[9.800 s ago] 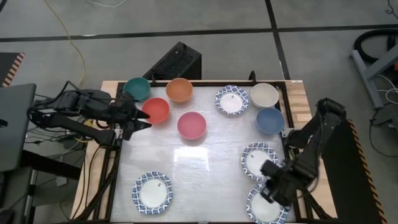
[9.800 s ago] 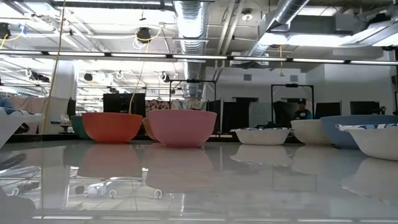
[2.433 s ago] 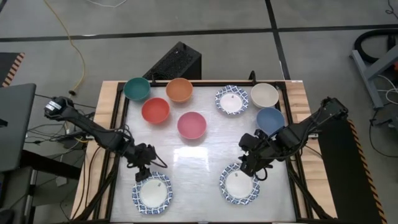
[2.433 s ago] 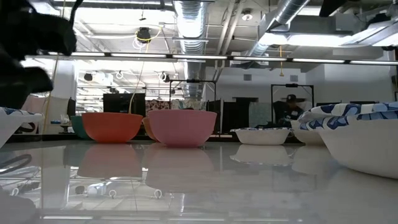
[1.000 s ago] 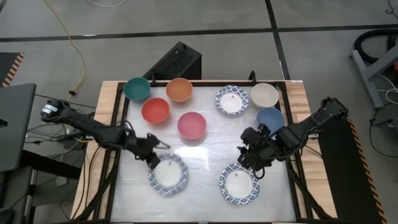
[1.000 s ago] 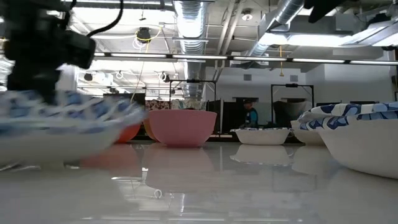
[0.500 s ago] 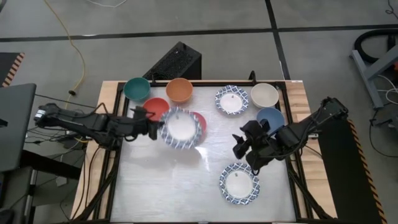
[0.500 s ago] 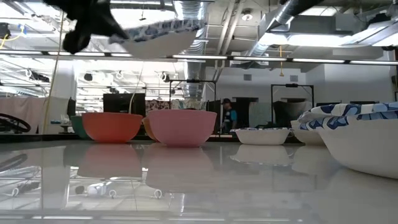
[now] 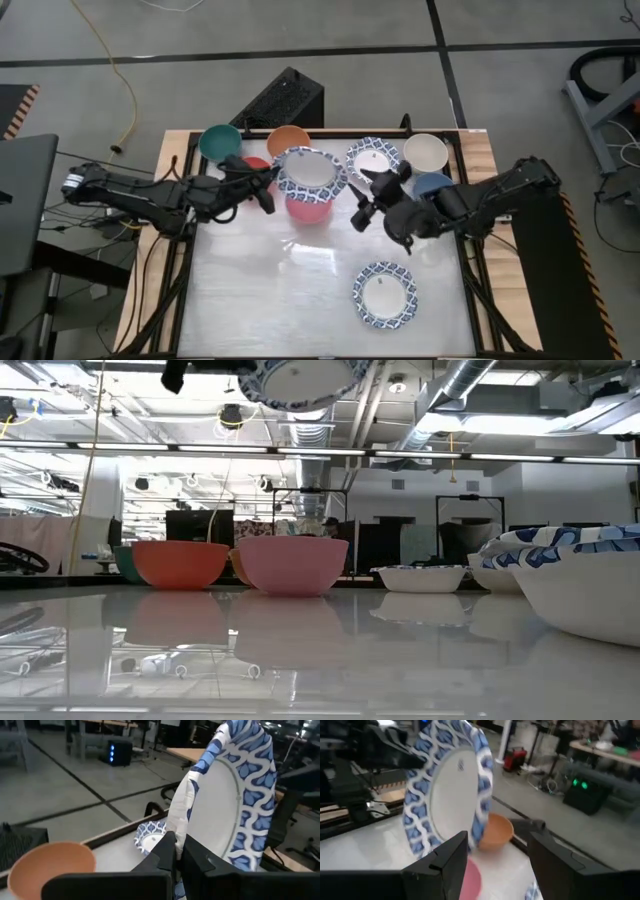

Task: Nest bowls inside each other
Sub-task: Stack the bottom left white bowl on top of the bottom right white bowl

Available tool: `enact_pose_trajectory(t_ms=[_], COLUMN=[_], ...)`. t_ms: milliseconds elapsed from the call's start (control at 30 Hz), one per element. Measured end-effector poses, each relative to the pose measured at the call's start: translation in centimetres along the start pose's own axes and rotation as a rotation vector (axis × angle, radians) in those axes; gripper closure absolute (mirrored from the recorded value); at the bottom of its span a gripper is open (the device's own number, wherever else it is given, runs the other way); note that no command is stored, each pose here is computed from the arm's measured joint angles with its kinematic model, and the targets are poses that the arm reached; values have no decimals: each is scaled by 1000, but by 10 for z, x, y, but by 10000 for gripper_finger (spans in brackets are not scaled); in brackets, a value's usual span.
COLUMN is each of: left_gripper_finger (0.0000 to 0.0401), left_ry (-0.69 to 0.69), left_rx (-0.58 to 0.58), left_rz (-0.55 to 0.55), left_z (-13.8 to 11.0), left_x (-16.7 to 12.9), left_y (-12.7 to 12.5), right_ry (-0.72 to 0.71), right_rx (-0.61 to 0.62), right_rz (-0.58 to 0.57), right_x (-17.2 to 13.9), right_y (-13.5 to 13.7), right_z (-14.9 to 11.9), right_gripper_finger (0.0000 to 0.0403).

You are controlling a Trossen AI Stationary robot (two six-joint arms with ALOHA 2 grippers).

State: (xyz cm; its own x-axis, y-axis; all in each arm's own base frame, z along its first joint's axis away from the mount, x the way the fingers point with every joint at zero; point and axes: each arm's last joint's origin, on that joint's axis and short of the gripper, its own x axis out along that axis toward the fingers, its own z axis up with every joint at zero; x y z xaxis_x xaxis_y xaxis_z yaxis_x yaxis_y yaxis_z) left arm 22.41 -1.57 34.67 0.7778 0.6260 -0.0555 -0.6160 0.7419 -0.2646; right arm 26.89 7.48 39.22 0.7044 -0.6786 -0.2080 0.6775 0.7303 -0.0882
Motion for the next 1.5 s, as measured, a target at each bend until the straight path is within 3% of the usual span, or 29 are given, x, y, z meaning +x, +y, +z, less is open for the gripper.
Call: enact_pose_trajectory(t_ms=[200,533,667,833,900,1167,1333,1500], left_gripper_finger=[401,401,401,400,395,304,223,148], left_ry=[-12,-13,-13,-15,-13,50,87,181], left_rx=[65,65,64,61,62,141,172,205], left_rz=[-3,0,2,3,3,-160,-201,-190], left_z=[9,10,10,10,9,4,2,-7], left_x=[6,7,7,8,8,10,8,6], left_y=[-11,-11,-11,-11,-11,-17,-16,-11], right_ry=[6,16,38,85,91,118,262,399], right_rx=[7,10,34,56,68,177,380,467], right_rz=[98,56,96,159,166,158,106,31], right_x=[19,29,34,41,44,45,43,32], right_y=[-6,-14,-16,-20,-22,-23,-35,-47], right_z=[9,9,9,7,8,6,-6,-18], right_gripper_finger=[178,185,243,373,388,396,397,398])
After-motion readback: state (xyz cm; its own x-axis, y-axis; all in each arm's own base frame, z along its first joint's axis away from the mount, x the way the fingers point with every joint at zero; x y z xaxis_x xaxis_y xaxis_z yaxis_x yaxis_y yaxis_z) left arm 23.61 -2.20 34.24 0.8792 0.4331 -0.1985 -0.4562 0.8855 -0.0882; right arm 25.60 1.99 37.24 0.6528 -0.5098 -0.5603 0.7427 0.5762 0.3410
